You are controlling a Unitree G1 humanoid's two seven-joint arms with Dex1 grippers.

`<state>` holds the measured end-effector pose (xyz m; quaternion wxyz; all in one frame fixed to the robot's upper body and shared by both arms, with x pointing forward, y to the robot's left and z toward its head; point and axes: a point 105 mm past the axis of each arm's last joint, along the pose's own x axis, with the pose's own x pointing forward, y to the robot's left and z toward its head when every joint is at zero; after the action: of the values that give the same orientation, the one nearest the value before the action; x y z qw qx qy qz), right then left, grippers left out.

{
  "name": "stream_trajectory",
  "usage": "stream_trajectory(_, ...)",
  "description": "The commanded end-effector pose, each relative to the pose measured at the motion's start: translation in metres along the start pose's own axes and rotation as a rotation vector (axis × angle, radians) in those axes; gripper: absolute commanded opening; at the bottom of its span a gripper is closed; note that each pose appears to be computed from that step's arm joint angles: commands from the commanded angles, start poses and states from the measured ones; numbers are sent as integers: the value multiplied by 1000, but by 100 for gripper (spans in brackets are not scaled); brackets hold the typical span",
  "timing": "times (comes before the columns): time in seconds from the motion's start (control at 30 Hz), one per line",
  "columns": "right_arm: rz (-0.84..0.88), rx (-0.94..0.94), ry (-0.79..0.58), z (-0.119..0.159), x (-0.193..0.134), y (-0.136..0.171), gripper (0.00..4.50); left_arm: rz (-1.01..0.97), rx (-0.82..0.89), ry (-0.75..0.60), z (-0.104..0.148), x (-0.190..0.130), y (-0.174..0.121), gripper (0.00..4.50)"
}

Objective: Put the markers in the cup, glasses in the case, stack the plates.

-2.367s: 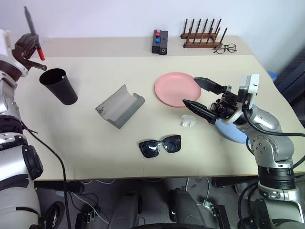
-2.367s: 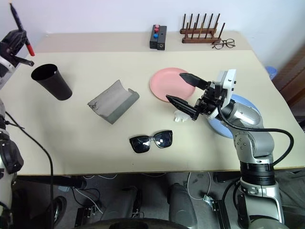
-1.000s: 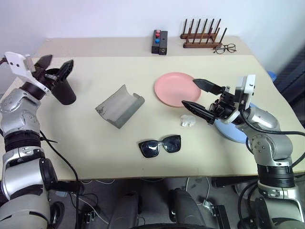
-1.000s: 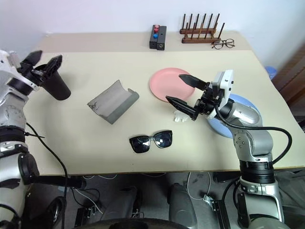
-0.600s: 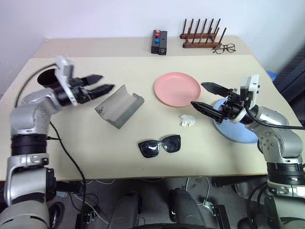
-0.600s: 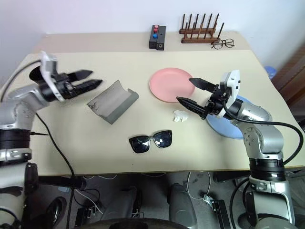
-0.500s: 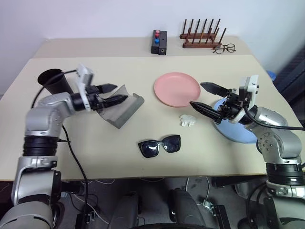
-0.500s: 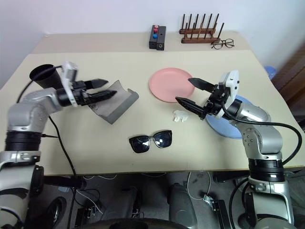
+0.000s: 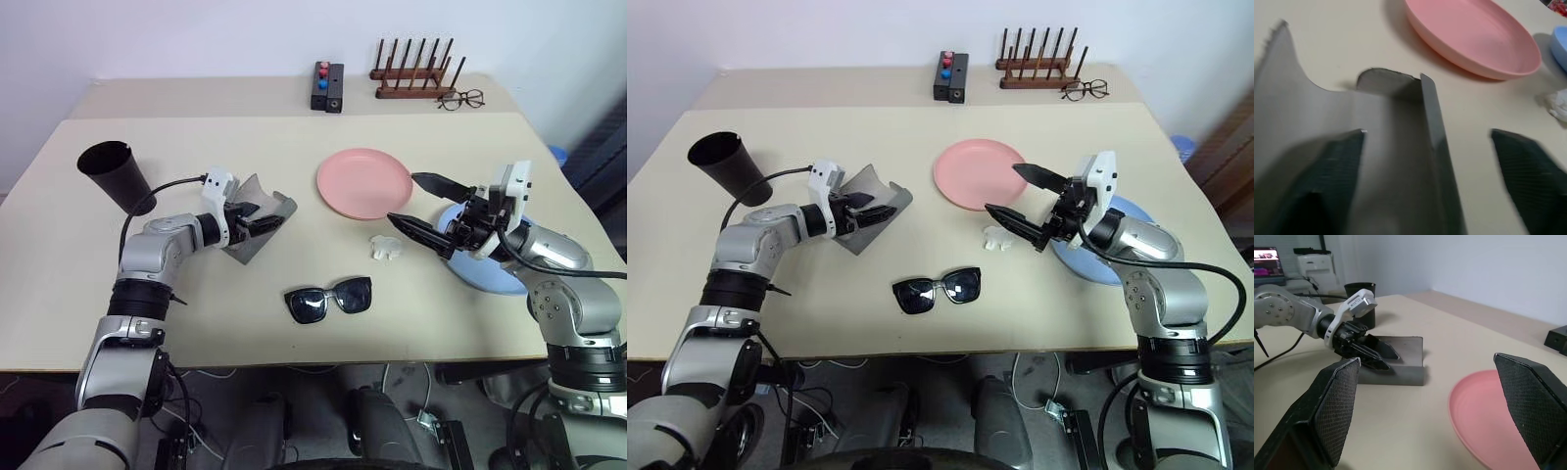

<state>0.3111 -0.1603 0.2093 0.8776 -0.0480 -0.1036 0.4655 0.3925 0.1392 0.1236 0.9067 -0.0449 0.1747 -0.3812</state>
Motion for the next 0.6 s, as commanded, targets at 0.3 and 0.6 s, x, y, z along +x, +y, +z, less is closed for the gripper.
stream_trajectory(0.3, 5, -60, -40, 12, 3, 1, 450, -18, -11, 41, 2, -4, -8, 192)
stream_trajectory(0.6, 9, -59, -38, 11, 4, 1, 450, -5, -12, 29, 5, -5, -6, 4)
